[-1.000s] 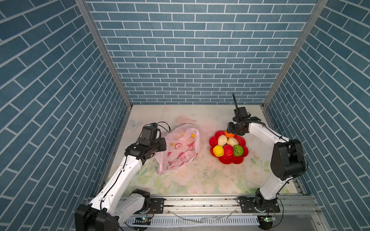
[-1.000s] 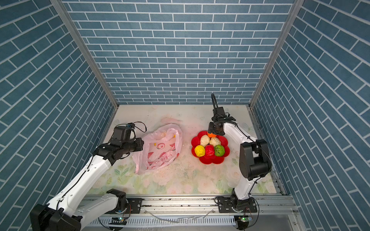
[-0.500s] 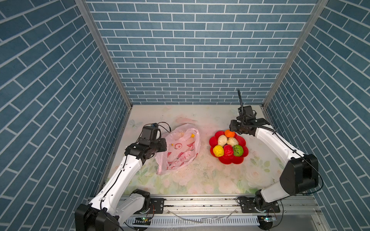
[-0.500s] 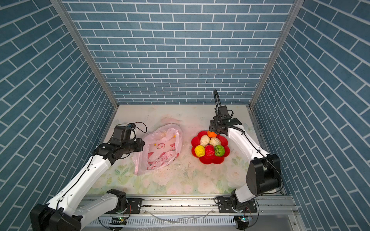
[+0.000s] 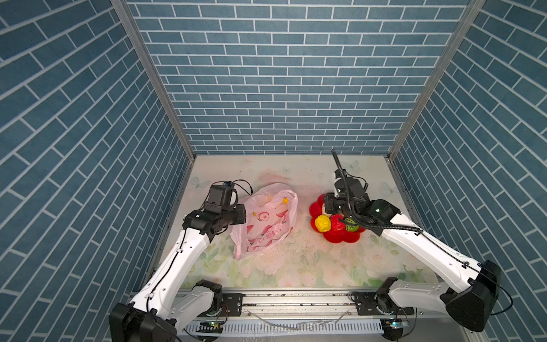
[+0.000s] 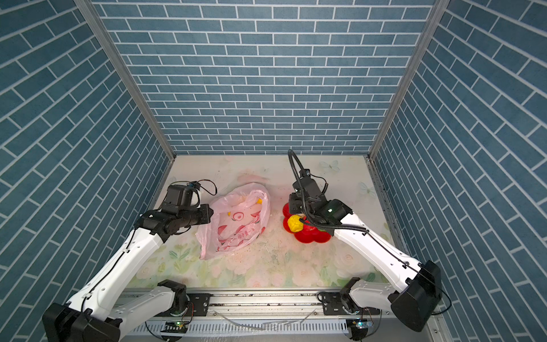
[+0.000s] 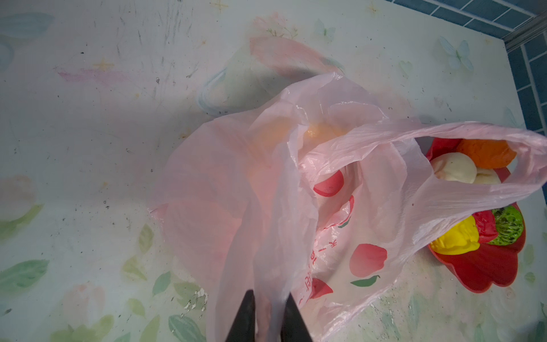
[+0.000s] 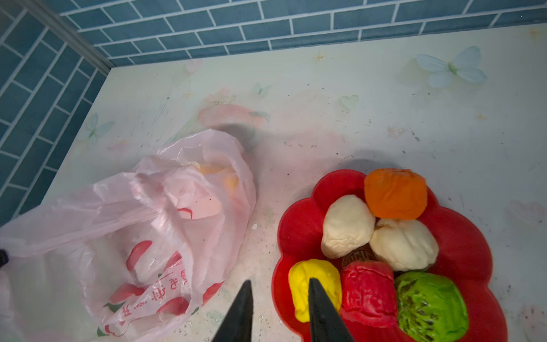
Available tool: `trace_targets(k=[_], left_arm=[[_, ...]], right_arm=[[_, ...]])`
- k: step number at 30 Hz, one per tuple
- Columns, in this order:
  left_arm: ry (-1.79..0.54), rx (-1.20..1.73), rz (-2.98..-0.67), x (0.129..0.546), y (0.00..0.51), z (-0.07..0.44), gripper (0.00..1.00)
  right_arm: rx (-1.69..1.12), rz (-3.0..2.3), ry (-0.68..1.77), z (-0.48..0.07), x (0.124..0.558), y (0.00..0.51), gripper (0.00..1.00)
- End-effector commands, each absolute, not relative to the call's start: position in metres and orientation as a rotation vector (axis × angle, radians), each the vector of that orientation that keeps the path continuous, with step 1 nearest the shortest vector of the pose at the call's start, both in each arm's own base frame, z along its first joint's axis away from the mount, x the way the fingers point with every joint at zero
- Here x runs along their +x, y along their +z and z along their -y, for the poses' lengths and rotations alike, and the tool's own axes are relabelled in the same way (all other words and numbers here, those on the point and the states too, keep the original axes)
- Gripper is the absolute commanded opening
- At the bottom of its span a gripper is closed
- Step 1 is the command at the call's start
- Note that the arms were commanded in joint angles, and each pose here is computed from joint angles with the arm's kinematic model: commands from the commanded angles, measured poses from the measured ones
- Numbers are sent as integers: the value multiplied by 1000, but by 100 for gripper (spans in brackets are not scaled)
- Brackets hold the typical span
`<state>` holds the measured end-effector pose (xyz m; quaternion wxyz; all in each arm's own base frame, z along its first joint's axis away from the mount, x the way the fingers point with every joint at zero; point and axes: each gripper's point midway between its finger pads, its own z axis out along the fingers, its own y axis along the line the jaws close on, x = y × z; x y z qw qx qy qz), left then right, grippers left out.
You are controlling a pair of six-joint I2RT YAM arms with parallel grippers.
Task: Take the fake fruits out of the plastic bag
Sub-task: 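Move the right gripper back into the pink bag opening beside the left gripper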
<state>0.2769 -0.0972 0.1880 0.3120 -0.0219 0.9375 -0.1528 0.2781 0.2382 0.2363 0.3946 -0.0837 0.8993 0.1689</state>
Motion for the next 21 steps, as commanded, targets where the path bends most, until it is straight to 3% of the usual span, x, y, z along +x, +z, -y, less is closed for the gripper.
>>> trace_targets(k=[1,10,21], left_arm=[[-418,-86,-2445,274,203,95,18],[-506,-161,-2386,275,218,100,18],[-522,-160,-2374,274,225,101,18]], right_arm=[[-213,-2189,425,-265,269,233,30],[-456,-2100,562,-371,228,206,29],[-630,-2108,644,-437,224,159,20]])
